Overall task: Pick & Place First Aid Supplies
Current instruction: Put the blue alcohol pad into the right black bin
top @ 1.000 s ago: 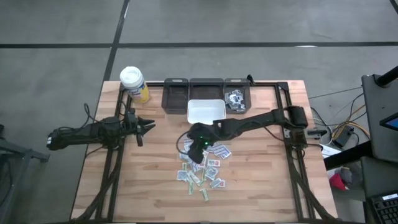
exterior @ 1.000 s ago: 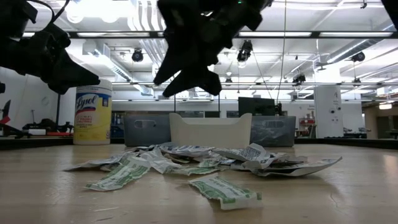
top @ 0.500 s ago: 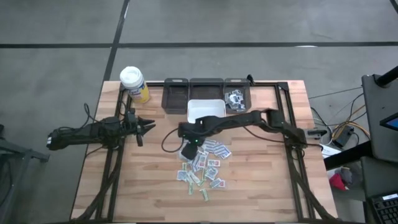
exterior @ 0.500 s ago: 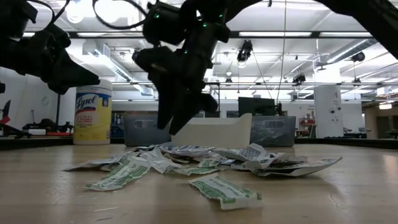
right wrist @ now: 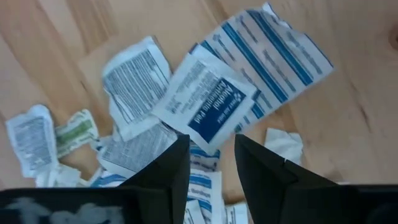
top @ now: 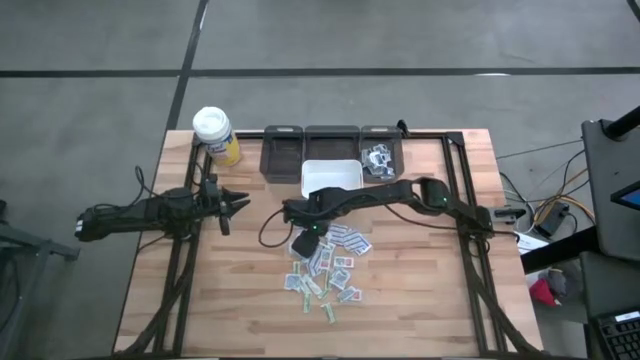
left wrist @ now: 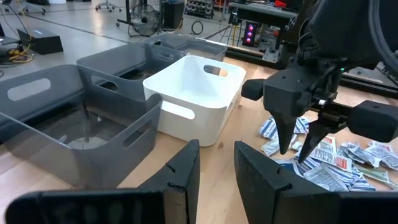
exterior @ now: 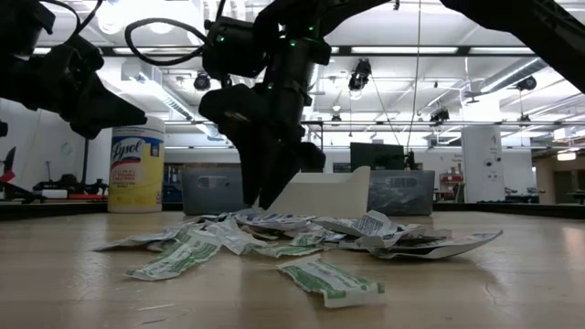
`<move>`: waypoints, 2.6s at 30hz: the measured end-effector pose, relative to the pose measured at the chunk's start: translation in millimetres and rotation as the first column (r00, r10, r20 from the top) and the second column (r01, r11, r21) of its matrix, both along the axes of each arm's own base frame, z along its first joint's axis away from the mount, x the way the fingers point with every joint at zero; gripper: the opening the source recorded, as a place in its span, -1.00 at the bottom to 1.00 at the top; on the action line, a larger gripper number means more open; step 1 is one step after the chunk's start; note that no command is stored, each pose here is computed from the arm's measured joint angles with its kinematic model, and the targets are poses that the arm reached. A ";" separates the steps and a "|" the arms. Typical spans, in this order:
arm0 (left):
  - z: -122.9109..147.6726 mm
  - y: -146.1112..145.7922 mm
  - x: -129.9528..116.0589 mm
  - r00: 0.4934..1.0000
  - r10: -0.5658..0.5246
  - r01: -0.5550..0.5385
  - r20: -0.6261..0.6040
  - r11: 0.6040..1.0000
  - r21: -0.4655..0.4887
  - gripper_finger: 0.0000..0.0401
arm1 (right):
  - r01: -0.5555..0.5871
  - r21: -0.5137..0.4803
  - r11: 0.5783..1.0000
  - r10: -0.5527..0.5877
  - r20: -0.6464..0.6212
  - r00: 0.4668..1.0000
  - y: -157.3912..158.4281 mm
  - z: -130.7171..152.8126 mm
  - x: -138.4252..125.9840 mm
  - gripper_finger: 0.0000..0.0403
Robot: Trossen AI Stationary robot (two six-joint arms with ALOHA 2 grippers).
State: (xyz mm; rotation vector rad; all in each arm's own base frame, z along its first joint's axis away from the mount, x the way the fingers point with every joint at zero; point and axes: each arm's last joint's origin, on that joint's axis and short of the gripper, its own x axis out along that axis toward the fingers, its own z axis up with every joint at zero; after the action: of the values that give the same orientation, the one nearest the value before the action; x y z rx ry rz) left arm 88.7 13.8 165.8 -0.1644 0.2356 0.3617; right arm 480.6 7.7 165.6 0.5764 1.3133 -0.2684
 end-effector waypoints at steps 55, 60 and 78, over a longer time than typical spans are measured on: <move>0.0 0.0 0.0 1.000 0.013 -0.012 0.016 0.999 -0.044 -0.53 | 0.055 -0.008 0.998 -0.054 0.070 0.996 -0.5 0.9 5.4 -0.96; -0.1 0.0 0.0 1.000 0.013 -0.012 0.016 0.999 -0.044 -0.53 | 0.043 -0.013 0.999 -0.042 0.076 0.996 -0.7 3.1 5.7 -0.96; 0.1 0.0 0.0 1.000 0.013 -0.012 0.017 0.999 -0.044 -0.53 | -0.100 -0.034 0.994 0.091 -0.199 0.976 -1.1 38.2 -20.4 -0.96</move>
State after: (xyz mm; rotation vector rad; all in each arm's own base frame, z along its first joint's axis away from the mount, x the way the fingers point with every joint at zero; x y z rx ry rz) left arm 88.7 13.8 165.9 -0.2121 0.2259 0.3674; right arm 460.3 6.6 203.8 0.4566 1.5188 -0.2797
